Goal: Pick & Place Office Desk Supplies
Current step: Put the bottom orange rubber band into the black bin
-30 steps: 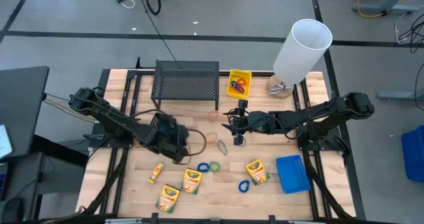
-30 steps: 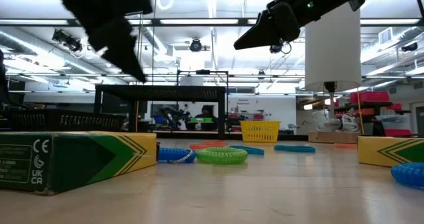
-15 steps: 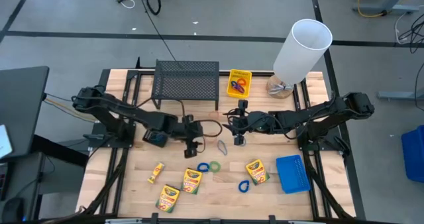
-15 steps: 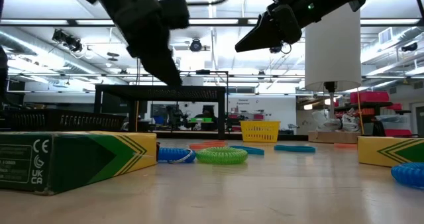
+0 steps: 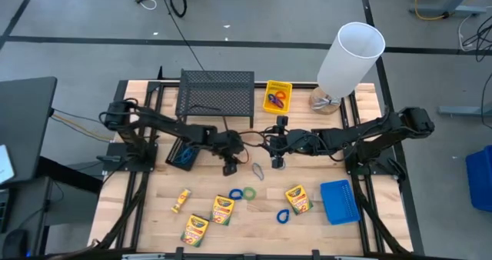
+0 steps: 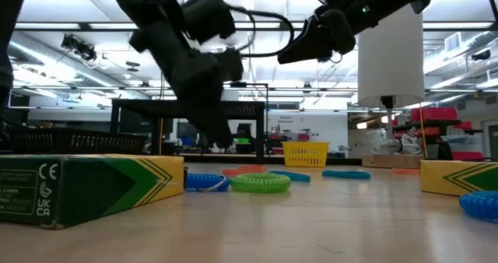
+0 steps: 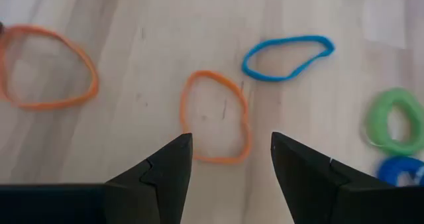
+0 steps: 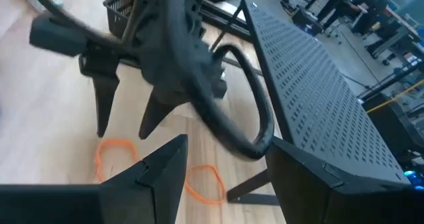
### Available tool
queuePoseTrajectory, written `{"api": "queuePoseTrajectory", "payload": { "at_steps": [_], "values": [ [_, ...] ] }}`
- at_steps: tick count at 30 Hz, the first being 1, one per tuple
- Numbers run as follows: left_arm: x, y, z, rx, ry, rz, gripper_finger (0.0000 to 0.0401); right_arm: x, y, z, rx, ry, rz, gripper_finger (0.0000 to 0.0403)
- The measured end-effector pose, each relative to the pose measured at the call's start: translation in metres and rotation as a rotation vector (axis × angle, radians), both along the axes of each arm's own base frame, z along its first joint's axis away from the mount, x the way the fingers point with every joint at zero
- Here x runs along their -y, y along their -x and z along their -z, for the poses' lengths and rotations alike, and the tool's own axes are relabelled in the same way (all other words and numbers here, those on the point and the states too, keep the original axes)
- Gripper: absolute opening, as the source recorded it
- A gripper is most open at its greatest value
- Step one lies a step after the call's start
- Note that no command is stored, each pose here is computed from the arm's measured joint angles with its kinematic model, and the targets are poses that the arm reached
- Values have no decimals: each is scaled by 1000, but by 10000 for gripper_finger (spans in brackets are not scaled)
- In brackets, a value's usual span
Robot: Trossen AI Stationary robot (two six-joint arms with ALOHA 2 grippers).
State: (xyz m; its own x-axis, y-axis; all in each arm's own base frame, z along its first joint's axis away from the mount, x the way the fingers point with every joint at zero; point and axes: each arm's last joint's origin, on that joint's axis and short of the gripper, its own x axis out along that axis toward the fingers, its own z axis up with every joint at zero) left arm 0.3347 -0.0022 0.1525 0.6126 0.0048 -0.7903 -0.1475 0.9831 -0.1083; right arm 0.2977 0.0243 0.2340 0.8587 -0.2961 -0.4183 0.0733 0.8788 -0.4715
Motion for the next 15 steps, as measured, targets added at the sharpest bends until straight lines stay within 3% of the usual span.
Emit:
{"api": "queuePoseTrajectory", "payload": {
  "at_steps": [8,15],
  "values": [
    [-14,-6,18,-19,31,-20,213,0,-1,-3,32,19,22,212],
    [-13,-8,23,-30,33,-22,213,-3,-2,-27,220,27,4,212]
  ]
}}
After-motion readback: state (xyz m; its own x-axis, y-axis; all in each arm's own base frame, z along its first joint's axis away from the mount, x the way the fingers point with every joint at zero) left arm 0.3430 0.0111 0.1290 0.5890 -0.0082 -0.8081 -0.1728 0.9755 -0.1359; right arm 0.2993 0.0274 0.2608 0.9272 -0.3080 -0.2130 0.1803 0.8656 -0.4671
